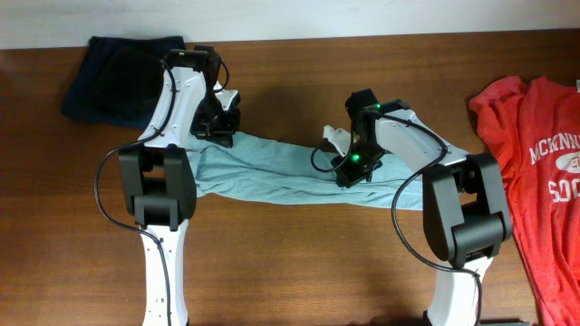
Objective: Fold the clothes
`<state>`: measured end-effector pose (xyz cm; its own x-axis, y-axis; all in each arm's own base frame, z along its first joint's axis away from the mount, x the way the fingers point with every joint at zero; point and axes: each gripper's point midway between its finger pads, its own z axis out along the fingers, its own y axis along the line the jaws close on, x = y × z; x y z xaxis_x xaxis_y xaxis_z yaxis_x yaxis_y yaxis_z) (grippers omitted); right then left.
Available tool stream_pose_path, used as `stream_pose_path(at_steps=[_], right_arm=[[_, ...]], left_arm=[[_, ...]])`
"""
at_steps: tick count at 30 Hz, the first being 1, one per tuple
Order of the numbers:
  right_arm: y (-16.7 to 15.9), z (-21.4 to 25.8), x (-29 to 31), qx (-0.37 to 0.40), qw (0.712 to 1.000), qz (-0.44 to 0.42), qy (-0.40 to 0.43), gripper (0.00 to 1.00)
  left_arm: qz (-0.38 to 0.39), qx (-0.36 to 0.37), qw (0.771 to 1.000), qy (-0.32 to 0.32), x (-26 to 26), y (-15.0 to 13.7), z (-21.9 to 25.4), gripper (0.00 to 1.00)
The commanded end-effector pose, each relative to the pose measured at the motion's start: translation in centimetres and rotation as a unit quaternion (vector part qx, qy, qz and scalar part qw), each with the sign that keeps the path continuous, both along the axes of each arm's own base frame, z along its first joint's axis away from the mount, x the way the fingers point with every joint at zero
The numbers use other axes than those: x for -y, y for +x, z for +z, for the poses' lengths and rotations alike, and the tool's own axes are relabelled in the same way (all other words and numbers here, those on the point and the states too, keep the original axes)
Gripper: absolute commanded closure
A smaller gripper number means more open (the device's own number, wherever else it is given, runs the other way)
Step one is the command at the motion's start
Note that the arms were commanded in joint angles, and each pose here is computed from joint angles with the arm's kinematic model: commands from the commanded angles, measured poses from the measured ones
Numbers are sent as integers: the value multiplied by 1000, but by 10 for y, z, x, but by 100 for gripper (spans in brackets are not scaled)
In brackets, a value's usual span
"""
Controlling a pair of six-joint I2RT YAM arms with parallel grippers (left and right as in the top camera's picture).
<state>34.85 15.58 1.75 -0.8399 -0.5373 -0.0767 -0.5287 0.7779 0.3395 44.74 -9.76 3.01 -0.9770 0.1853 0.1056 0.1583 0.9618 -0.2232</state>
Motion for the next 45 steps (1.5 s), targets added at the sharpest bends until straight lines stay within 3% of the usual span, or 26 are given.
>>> stream_pose_path(at_steps=[1, 16, 23, 34, 45], right_arm=[[19, 23, -11, 35, 999, 5, 26, 96], [11, -11, -11, 7, 1000, 5, 23, 96], [7, -12, -12, 0, 1000, 5, 25, 96], [-25, 0, -22, -76, 995, -2, 65, 96], [-32, -5, -20, -86, 994, -3, 62, 96]], left_arm=[[-2, -3, 1000, 4, -2, -1, -3, 93], [-2, 0, 1000, 3, -2, 0, -3, 93], [-2, -1, 1000, 3, -2, 0, -3, 93], [-2, -1, 1000, 3, -2, 0, -3, 93], [-2, -1, 1000, 4, -2, 0, -3, 93]])
